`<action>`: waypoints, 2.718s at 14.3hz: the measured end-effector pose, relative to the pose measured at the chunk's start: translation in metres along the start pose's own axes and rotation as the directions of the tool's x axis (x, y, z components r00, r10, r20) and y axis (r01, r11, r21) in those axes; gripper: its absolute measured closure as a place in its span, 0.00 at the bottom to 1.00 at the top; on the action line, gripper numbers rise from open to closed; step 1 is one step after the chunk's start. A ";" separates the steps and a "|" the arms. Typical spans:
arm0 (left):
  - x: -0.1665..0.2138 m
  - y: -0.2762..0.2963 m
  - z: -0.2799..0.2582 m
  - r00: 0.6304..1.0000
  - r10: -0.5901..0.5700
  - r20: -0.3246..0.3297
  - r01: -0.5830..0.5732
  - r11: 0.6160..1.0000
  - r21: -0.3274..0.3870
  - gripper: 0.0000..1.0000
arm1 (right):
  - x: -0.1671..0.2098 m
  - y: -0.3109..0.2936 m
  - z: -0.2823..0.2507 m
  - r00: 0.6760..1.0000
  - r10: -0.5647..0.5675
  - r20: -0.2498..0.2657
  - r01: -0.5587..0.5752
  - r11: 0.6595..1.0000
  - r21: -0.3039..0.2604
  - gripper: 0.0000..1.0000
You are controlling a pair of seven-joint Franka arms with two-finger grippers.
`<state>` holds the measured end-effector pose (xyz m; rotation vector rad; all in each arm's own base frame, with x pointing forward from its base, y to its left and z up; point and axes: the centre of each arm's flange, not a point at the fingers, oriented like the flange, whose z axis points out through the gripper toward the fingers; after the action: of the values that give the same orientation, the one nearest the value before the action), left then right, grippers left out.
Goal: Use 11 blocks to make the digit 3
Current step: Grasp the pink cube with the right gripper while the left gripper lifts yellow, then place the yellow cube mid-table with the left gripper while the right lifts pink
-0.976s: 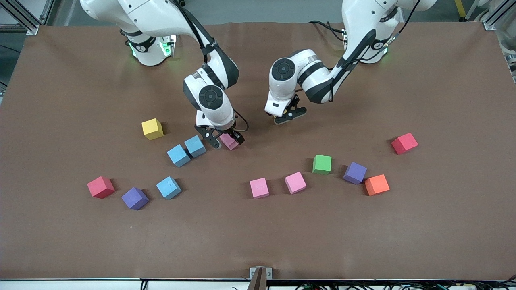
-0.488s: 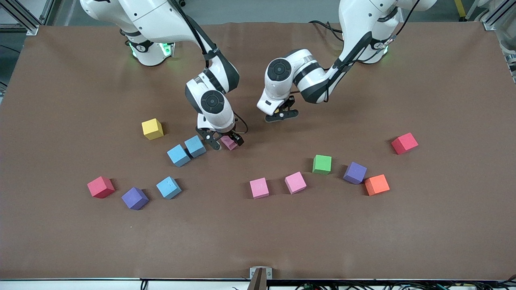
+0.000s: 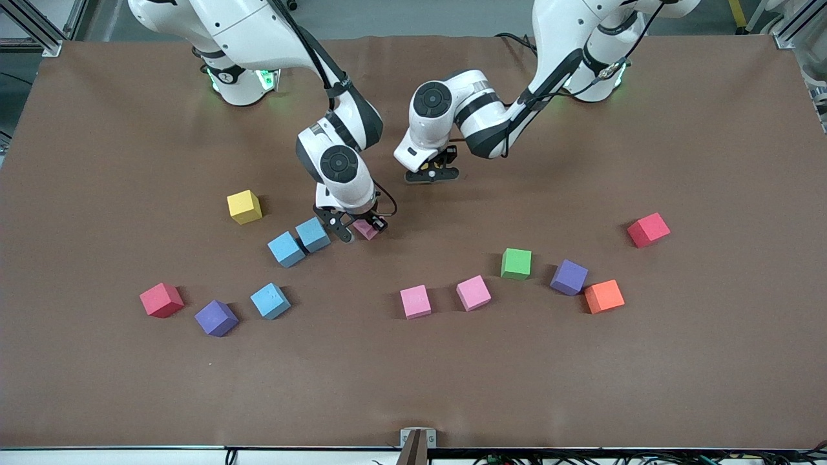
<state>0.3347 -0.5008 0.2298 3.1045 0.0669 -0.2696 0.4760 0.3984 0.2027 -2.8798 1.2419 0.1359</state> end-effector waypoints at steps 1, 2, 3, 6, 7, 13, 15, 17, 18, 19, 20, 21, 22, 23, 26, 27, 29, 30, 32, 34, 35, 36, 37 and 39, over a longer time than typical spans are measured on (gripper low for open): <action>-0.002 0.002 0.003 1.000 0.009 0.005 -0.009 1.000 0.001 0.44 | 0.004 0.000 0.000 1.000 0.010 -0.001 -0.010 1.000 0.001 0.43; -0.002 0.004 0.005 1.000 0.015 0.009 -0.015 1.000 0.000 0.44 | 0.012 0.001 -0.001 1.000 0.022 -0.002 -0.022 1.000 0.000 0.43; -0.002 0.006 0.006 1.000 0.021 0.010 -0.021 1.000 -0.002 0.44 | 0.022 0.002 -0.003 0.999 0.037 -0.001 -0.037 0.999 -0.005 0.44; 0.000 0.011 0.007 0.999 0.035 0.004 -0.035 0.999 -0.005 0.44 | 0.044 0.007 -0.021 0.997 0.073 0.005 -0.073 0.997 -0.020 0.44; -0.001 0.013 0.009 0.999 0.049 -0.003 -0.049 0.999 -0.001 0.44 | 0.049 0.010 -0.028 0.997 0.082 0.006 -0.082 0.996 -0.021 0.44; -0.005 0.016 0.022 0.996 0.087 -0.011 -0.087 0.996 0.023 0.44 | 0.058 0.046 -0.053 0.994 0.110 0.011 -0.109 0.993 -0.034 0.44; -0.004 0.015 0.023 0.996 0.087 -0.011 -0.086 0.996 0.025 0.44 | 0.053 0.056 -0.060 0.994 0.107 0.012 -0.106 0.994 -0.033 0.44; -0.004 0.015 0.023 0.996 0.087 -0.011 -0.086 0.996 0.025 0.44 | 0.047 0.065 -0.064 0.994 0.107 0.012 -0.107 0.994 -0.031 0.44; -0.004 0.015 0.023 0.996 0.088 -0.013 -0.088 0.996 0.025 0.44 | 0.043 0.069 -0.065 0.993 0.118 0.010 -0.117 0.993 -0.022 0.44; -0.004 0.015 0.023 0.995 0.094 -0.018 -0.093 0.995 0.028 0.44 | 0.039 0.074 -0.064 0.991 0.137 0.007 -0.136 0.991 -0.012 0.44; -0.003 0.015 0.023 0.995 0.100 -0.024 -0.099 0.995 0.031 0.44 | 0.035 0.078 -0.062 0.987 0.162 0.005 -0.161 0.987 -0.005 0.44; -0.003 0.015 0.023 0.994 0.104 -0.028 -0.103 0.994 0.033 0.44 | 0.031 0.080 -0.061 0.981 0.193 0.004 -0.193 0.981 0.002 0.44; -0.003 0.015 0.023 0.994 0.107 -0.031 -0.106 0.994 0.035 0.44 | 0.028 0.082 -0.059 0.972 0.236 0.004 -0.236 0.972 0.014 0.44; -0.002 0.014 0.023 0.994 0.109 -0.033 -0.107 0.994 0.037 0.44 | 0.023 0.082 -0.058 0.957 0.290 0.005 -0.290 0.957 0.028 0.44; -0.002 0.014 0.024 0.994 0.109 -0.033 -0.107 0.994 0.038 0.44 | 0.010 0.084 -0.052 0.882 0.471 0.019 -0.472 0.880 0.061 0.44; -0.002 0.014 0.024 0.994 0.108 -0.033 -0.107 0.994 0.038 0.44 | 0.007 0.085 -0.050 0.858 0.513 0.023 -0.514 0.856 0.062 0.44; -0.001 0.013 0.024 0.994 0.106 -0.034 -0.105 0.994 0.038 0.41 | 0.001 0.085 -0.049 0.811 0.584 0.031 -0.585 0.808 0.067 0.44; 0.001 0.013 0.023 0.994 0.103 -0.035 -0.101 0.994 0.037 0.35 | -0.003 0.085 -0.049 0.788 0.615 0.034 -0.616 0.785 0.065 0.44; 0.006 0.013 0.019 0.995 0.087 -0.041 -0.085 0.996 0.029 0.16 | -0.016 0.087 -0.044 0.758 0.651 0.035 -0.652 0.756 0.060 0.44; 0.013 0.014 0.012 0.997 0.066 -0.049 -0.065 0.998 0.021 0.00 | -0.026 0.089 -0.040 0.745 0.666 0.034 -0.667 0.743 0.056 0.44; 0.016 0.015 0.007 0.997 0.061 -0.051 -0.060 0.998 0.027 0.00 | -0.030 0.089 -0.040 0.743 0.668 0.036 -0.669 0.741 0.058 0.44; 0.019 0.015 -0.001 0.997 0.053 -0.056 -0.051 0.998 0.036 0.00 | -0.033 0.088 -0.040 0.743 0.668 0.042 -0.670 0.740 0.064 0.44; 0.023 0.016 -0.012 0.997 0.034 -0.063 -0.032 0.998 0.046 0.00 | -0.037 0.088 -0.041 0.742 0.669 0.046 -0.671 0.738 0.069 0.44; 0.039 0.011 -0.044 0.994 -0.049 -0.096 0.054 0.997 0.049 0.00 | -0.044 0.086 -0.041 0.740 0.671 0.057 -0.673 0.735 0.081 0.44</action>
<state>0.3807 -0.5089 0.2666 3.1689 0.1441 -0.1266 0.3867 0.3694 0.2500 -2.1865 2.1565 0.1013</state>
